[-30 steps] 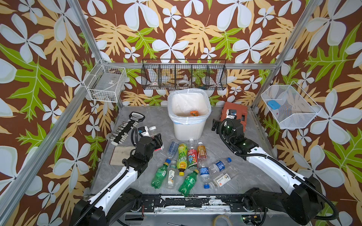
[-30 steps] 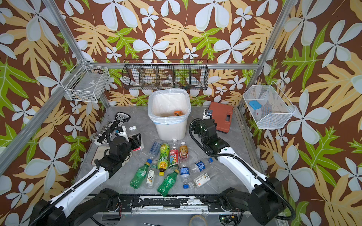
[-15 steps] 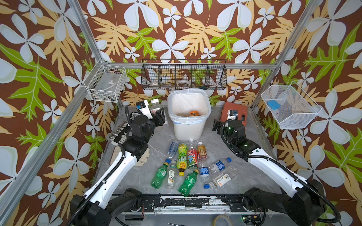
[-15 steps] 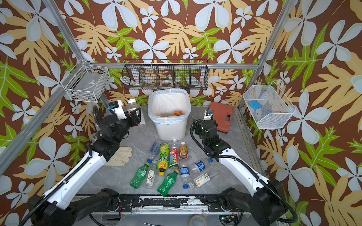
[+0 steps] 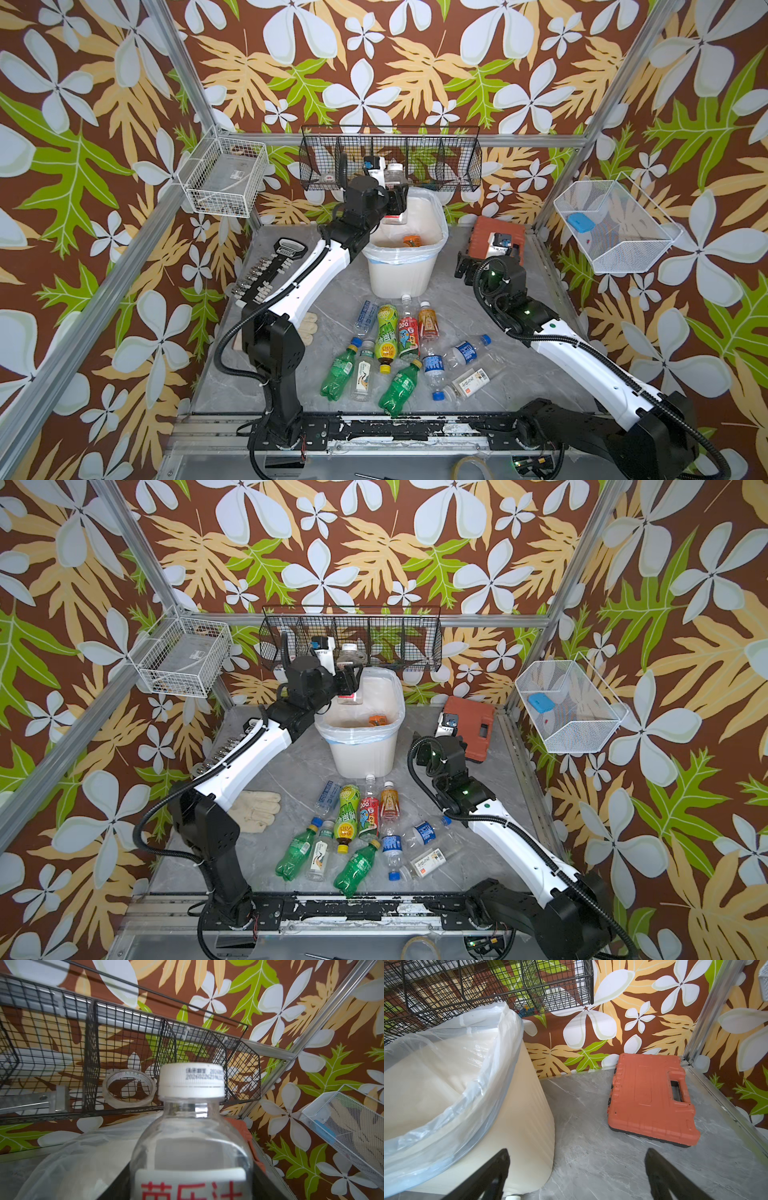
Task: Throw the plastic bottles in the bin
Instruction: Throw the plastic bottle into the trash bin.
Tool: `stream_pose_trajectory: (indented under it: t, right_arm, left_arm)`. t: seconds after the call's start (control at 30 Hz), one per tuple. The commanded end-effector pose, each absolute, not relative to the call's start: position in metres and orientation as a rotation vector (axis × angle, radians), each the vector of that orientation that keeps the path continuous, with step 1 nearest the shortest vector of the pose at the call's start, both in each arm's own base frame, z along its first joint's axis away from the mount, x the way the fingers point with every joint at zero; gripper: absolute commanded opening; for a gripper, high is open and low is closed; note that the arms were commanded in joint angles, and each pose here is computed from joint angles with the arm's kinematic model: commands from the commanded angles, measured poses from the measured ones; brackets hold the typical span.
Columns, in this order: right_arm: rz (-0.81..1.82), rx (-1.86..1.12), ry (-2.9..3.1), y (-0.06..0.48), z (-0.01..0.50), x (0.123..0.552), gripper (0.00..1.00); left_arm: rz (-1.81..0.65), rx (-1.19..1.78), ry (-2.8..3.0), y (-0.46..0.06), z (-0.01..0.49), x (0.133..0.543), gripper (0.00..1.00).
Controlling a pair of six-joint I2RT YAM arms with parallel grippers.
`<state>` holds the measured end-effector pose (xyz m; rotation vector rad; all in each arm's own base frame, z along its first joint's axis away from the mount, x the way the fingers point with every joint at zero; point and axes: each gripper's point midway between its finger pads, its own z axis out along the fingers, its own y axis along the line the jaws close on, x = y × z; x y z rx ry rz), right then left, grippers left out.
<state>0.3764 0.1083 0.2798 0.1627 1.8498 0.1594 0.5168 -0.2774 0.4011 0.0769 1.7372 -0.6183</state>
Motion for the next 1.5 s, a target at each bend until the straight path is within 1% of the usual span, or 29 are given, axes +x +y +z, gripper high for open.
stream_pose_trajectory:
  t: [0.0, 0.3, 0.4, 0.43, 0.53, 0.6, 0.77, 0.9, 1.0, 1.13, 1.27, 1.37, 1.43, 1.47]
  right_arm:
    - [0.134, 0.171, 1.844, 0.103, 0.280, 0.374, 1.00]
    - [0.137, 0.166, 1.845, 0.104, 0.280, 0.375, 1.00]
    - [0.139, 0.168, 1.845, 0.104, 0.280, 0.375, 1.00]
    - [0.140, 0.168, 1.846, 0.104, 0.280, 0.375, 1.00]
    - [0.140, 0.168, 1.848, 0.104, 0.279, 0.375, 1.00]
    - [0.140, 0.170, 1.849, 0.103, 0.279, 0.374, 1.00]
    - [0.142, 0.171, 1.851, 0.104, 0.278, 0.375, 1.00]
    - [0.146, 0.168, 1.861, 0.106, 0.275, 0.376, 1.00]
    - [0.157, 0.165, 1.868, 0.108, 0.273, 0.378, 1.00]
    - [0.178, 0.163, 1.889, 0.113, 0.266, 0.380, 1.00]
    - [0.200, 0.167, 1.908, 0.116, 0.259, 0.381, 1.00]
    - [0.223, 0.170, 1.923, 0.120, 0.254, 0.382, 1.00]
    - [0.235, 0.167, 1.933, 0.123, 0.251, 0.382, 1.00]
    - [0.240, 0.164, 1.939, 0.124, 0.249, 0.383, 1.00]
  left_arm:
    - [-0.590, 0.103, 1.795, -0.284, 0.386, 0.522, 0.59]
    - [-0.578, 0.087, 1.823, -0.283, 0.372, 0.525, 0.59]
    - [-0.565, 0.085, 1.834, -0.280, 0.368, 0.524, 0.63]
    - [-0.568, 0.088, 1.833, -0.281, 0.368, 0.523, 0.67]
    - [-0.577, 0.089, 1.830, -0.281, 0.371, 0.521, 0.90]
    - [-0.586, 0.088, 1.812, -0.279, 0.379, 0.518, 1.00]
    - [-0.642, 0.098, 1.708, -0.273, 0.417, 0.498, 1.00]
    - [-0.669, 0.105, 1.584, -0.257, 0.450, 0.467, 1.00]
    - [-0.637, 0.075, 1.506, -0.232, 0.459, 0.438, 1.00]
    - [-0.582, -0.024, 1.452, -0.187, 0.436, 0.394, 1.00]
    - [-0.508, -0.128, 1.545, -0.150, 0.359, 0.364, 1.00]
    - [-0.443, -0.216, 1.682, -0.128, 0.287, 0.349, 1.00]
    - [-0.436, -0.264, 1.749, -0.119, 0.254, 0.338, 1.00]
    - [-0.443, -0.279, 1.759, -0.117, 0.247, 0.334, 1.00]
